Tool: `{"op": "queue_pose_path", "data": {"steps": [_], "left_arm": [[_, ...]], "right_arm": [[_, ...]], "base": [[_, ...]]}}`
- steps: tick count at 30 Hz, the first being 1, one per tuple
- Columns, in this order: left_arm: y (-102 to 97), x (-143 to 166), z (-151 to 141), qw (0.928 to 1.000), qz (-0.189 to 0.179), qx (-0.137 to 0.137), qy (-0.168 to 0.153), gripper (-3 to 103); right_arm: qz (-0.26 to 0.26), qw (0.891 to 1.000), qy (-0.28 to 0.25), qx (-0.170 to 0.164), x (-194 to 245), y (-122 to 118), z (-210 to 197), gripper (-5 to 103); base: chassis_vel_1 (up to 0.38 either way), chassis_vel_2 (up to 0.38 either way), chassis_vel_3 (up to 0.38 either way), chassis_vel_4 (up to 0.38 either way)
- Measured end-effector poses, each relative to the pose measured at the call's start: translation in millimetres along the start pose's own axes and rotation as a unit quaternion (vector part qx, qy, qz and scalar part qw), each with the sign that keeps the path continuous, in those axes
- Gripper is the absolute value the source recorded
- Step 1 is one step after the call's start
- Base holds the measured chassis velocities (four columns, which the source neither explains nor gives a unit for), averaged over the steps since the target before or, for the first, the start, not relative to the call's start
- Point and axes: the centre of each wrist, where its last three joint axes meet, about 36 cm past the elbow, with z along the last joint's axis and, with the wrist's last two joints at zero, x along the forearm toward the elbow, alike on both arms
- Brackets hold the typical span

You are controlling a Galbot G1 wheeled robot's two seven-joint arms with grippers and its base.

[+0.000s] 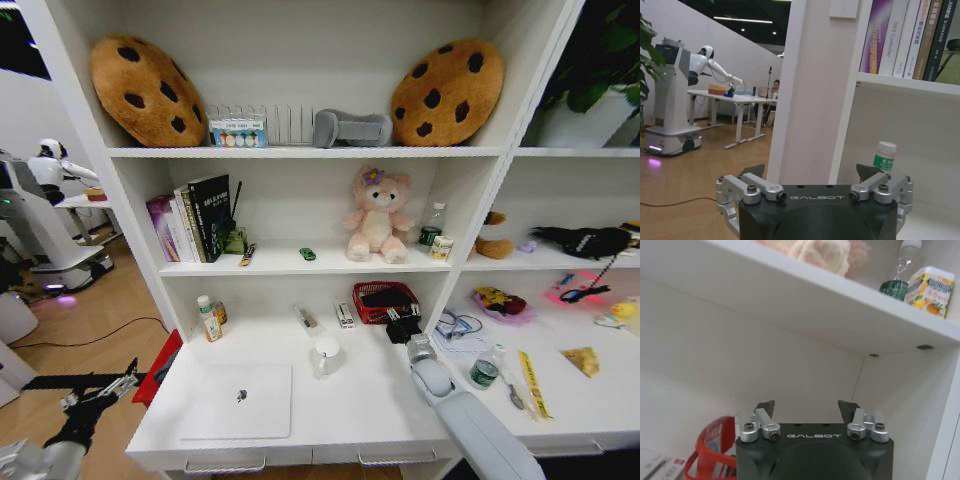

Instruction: Organize the objects on the table.

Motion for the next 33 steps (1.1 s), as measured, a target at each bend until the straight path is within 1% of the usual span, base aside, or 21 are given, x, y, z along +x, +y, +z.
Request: {"op": "queue_pose_path", "data": {"steps": [1,4,6,10,12,13,14,15,16,20,22,23,25,26,27,28,29,30,31,32,33], "left_arm": [[0.0,0,0,1.0000,0.000,0.000,0.000,100],[0.0,0,0,1.0000,0.000,0.000,0.000,100],[0.0,0,0,1.0000,0.000,0.000,0.000,100],[0.0,0,0,1.0000,0.000,0.000,0.000,100],[0.0,0,0,1.0000,0.000,0.000,0.000,100],[0.0,0,0,1.0000,0.000,0.000,0.000,100],[0.0,0,0,1.0000,0.000,0.000,0.000,100],[0.0,0,0,1.0000,0.000,0.000,0.000,100],[0.0,0,0,1.0000,0.000,0.000,0.000,100],[0.0,0,0,1.0000,0.000,0.000,0.000,100],[0.0,0,0,1.0000,0.000,0.000,0.000,100],[0.0,0,0,1.0000,0.000,0.000,0.000,100],[0.0,0,0,1.0000,0.000,0.000,0.000,100],[0.0,0,0,1.0000,0.000,0.000,0.000,100],[0.0,0,0,1.0000,0.000,0.000,0.000,100],[0.0,0,0,1.0000,0.000,0.000,0.000,100],[0.0,0,0,1.0000,0.000,0.000,0.000,100],[0.0,0,0,1.0000,0.000,0.000,0.000,100],[0.0,0,0,1.0000,0.000,0.000,0.000,100],[0.0,0,0,1.0000,0.000,0.000,0.000,100],[0.0,0,0,1.0000,0.000,0.000,0.000,100]], "right_arm": [[-0.002,1.000,-0.002,-0.008,5,2,-11,78],[-0.006,1.000,-0.005,-0.018,12,5,-26,83],[-0.014,0.999,-0.006,-0.032,28,11,-46,94],[-0.013,0.999,0.018,-0.049,51,13,-64,99],[-0.004,0.995,0.076,-0.063,82,16,-74,100],[-0.004,0.995,0.076,-0.063,82,16,-74,100],[0.000,0.991,0.118,-0.071,101,18,-78,100],[0.002,0.988,0.138,-0.074,111,18,-81,100],[0.002,0.988,0.138,-0.074,111,18,-81,100],[0.006,0.979,0.188,-0.082,133,14,-93,100],[0.013,0.969,0.229,-0.089,135,8,-99,100],[0.013,0.969,0.229,-0.089,135,8,-99,100],[0.010,0.956,0.275,-0.104,132,0,-102,100],[0.003,0.940,0.318,-0.126,126,-6,-108,100],[0.003,0.940,0.318,-0.126,126,-6,-108,100],[-0.002,0.931,0.339,-0.136,122,-10,-113,100],[-0.016,0.914,0.377,-0.151,114,-18,-120,100],[-0.016,0.914,0.377,-0.151,114,-18,-120,100],[-0.026,0.903,0.399,-0.159,106,-25,-126,100],[-0.026,0.903,0.399,-0.159,106,-25,-126,100],[-0.035,0.895,0.415,-0.159,98,-34,-129,100]], "base": [[0.000,0.000,0.000,0.000],[0.000,0.000,0.000,0.000],[0.000,0.000,0.000,0.000],[0.000,0.000,0.000,0.000],[0.000,0.000,0.000,0.000],[0.000,0.000,0.000,0.000],[0.000,0.000,0.000,0.000],[0.000,0.000,0.000,0.000],[0.000,0.000,0.000,0.000],[0.000,0.000,0.000,0.000],[0.000,0.000,0.000,0.000],[0.000,0.000,0.000,0.000],[0.000,0.000,0.000,0.000],[0.000,0.000,0.000,0.000],[0.000,0.000,0.000,0.000],[0.000,0.000,0.000,0.000],[0.000,0.000,0.000,0.000],[0.000,0.000,0.000,0.000],[0.000,0.000,0.000,0.000],[0.000,0.000,0.000,0.000],[0.000,0.000,0.000,0.000]]}}
